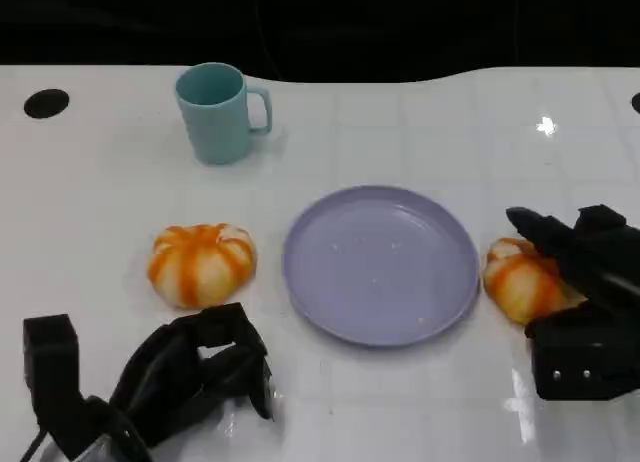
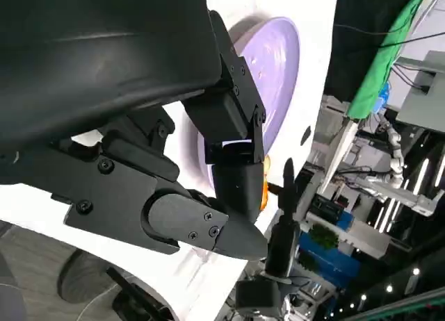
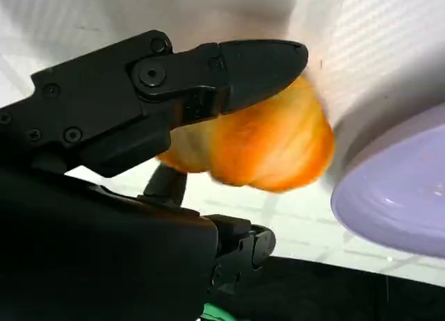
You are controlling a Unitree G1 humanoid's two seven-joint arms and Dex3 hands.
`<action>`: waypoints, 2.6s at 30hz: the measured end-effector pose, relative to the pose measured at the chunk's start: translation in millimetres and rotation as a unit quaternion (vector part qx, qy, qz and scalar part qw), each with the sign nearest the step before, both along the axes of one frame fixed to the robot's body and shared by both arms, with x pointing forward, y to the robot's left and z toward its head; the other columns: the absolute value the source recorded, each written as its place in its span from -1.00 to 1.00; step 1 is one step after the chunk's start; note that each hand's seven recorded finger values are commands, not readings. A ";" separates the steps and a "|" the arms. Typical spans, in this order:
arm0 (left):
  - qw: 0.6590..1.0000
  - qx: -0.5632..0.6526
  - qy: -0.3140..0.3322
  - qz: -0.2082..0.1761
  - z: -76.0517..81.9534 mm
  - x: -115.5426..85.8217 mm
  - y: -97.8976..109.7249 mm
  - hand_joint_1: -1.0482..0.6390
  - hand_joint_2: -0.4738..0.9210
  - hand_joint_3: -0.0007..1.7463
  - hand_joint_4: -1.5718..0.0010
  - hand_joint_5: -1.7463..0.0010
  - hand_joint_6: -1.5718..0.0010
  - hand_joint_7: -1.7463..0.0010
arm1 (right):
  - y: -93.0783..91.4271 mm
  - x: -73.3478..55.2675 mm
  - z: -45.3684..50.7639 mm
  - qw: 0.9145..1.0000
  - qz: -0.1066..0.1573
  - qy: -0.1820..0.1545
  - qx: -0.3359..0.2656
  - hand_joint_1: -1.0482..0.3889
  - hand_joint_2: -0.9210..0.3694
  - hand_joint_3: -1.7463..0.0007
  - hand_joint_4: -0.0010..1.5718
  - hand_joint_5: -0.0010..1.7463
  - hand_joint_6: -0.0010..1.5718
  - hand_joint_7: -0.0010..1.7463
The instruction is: Grasp the bread from the table and place it into the plate.
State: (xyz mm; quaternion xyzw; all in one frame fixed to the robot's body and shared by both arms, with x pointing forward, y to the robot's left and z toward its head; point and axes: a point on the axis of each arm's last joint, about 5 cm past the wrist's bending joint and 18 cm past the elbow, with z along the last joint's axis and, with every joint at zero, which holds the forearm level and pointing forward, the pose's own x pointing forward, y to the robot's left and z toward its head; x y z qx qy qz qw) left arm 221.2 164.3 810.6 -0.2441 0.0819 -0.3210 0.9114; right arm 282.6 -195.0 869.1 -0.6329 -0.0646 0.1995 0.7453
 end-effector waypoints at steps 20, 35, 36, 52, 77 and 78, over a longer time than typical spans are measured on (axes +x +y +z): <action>1.000 -0.001 0.001 0.000 0.0 -1.4 0.3 -0.60 0.95 -1.00 -0.21 -0.64 -0.22 -0.16 | 8.6 -8.8 -10.7 0.982 0.032 -0.142 0.117 -1.00 -0.99 -0.80 1.00 1.00 0.60 1.00; 1.000 -0.001 0.001 0.000 0.0 -1.6 0.3 -0.60 0.95 -1.00 -0.20 -0.65 -0.19 -0.19 | 8.5 -7.9 -9.1 0.973 0.032 -0.179 0.145 -1.00 -1.00 -0.77 1.00 1.00 1.00 1.00; 1.000 -0.001 0.001 0.000 0.0 -1.6 0.3 -0.60 0.95 -1.00 -0.21 -0.64 -0.20 -0.19 | 8.5 -7.9 -9.0 0.972 0.033 -0.180 0.146 -1.00 -1.00 -0.77 1.00 1.00 1.00 1.00; 1.000 0.000 -0.001 0.001 -0.3 -0.1 -0.2 -0.60 0.95 -0.99 -0.23 -0.65 -0.22 -0.20 | 11.7 -8.1 -7.3 0.968 0.045 -0.181 0.168 -1.00 -1.00 -0.36 0.79 1.00 -0.57 1.00; 1.000 -0.004 0.006 0.002 -0.3 -2.0 1.2 -0.58 0.93 -0.99 -0.22 -0.62 -0.22 -0.15 | 0.1 -20.5 28.1 0.995 0.063 -0.054 0.055 -1.00 -1.00 0.43 -1.00 1.00 -1.00 -1.00; 1.000 -0.004 0.006 0.002 -0.3 -2.2 1.1 -0.57 0.93 -0.99 -0.22 -0.62 -0.22 -0.15 | -0.1 -20.4 28.0 0.996 0.062 -0.050 0.051 -1.00 -1.00 0.46 -1.00 1.00 -1.00 -1.00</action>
